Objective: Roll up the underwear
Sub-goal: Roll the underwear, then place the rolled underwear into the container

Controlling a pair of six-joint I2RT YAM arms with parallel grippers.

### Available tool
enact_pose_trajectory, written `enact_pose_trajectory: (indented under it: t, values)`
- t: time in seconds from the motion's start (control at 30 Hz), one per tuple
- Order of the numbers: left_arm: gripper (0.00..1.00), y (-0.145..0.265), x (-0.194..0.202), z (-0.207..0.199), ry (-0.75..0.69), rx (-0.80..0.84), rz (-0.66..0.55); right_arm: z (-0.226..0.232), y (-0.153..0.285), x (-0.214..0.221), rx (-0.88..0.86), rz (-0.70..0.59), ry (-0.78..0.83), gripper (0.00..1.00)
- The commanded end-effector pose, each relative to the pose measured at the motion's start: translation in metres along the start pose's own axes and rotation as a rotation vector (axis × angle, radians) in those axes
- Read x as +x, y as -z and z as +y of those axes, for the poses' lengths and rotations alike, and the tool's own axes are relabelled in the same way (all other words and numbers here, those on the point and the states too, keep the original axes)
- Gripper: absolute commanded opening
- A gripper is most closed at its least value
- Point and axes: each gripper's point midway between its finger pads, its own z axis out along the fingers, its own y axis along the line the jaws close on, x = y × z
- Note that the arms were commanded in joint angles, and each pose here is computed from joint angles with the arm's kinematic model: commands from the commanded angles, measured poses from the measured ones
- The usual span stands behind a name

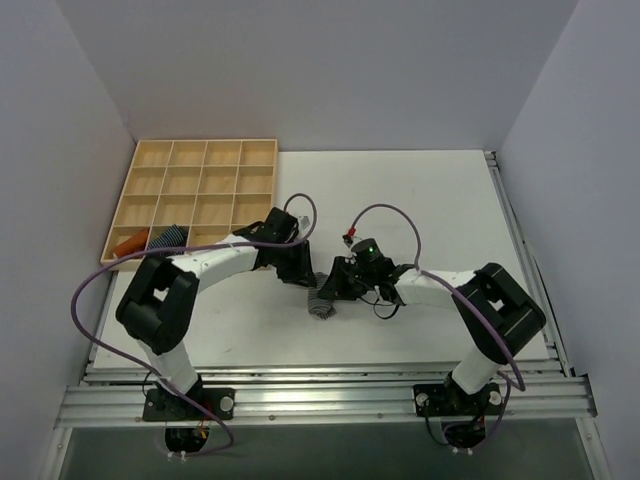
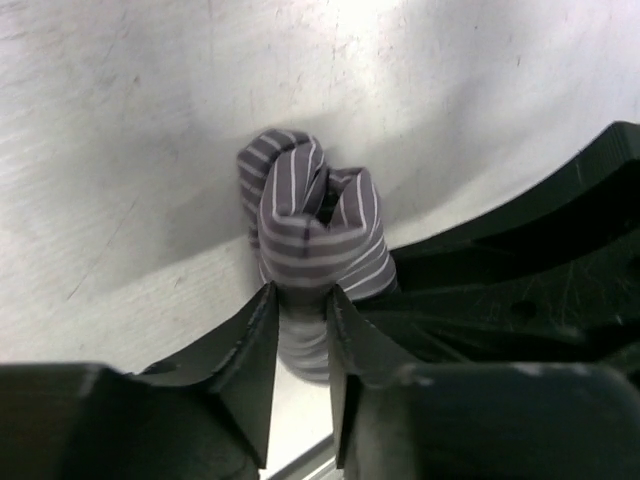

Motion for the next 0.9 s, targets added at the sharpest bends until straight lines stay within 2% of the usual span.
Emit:
enact_pose_trajectory:
  t: [0.0,0.13,0.17,0.33,0.53,0.67,0.8,0.87]
  values:
    - [0.34,0.045,-0.022,-0.007,0.006,0.000,-0.070,-0.055,0.010,0.049,0.177,0.112,0.021,0.00]
    - [0.43,0.074,-0.022,-0.017,-0.002,0.078,-0.087,-0.051,0.013,0.045,0.132,0.076,0.079,0.00]
    - [0.48,0.074,-0.010,-0.016,0.011,0.105,-0.048,-0.049,0.013,0.045,0.118,0.073,0.077,0.00]
    - [0.54,0.070,0.016,-0.017,0.048,0.207,-0.025,-0.027,0.006,0.046,-0.015,0.029,0.103,0.00]
    - [0.60,0.053,0.038,-0.009,0.095,0.292,0.024,-0.017,0.008,0.045,-0.091,0.005,0.134,0.00]
    - [0.60,0.062,0.027,-0.006,0.104,0.319,-0.025,-0.005,0.013,0.032,-0.092,-0.007,0.182,0.00]
    - [0.65,0.072,0.013,-0.013,0.074,0.393,-0.082,0.013,0.023,0.020,-0.130,-0.040,0.222,0.00]
    - [0.66,0.060,0.019,-0.012,0.075,0.437,-0.043,0.018,0.023,0.021,-0.156,-0.031,0.230,0.00]
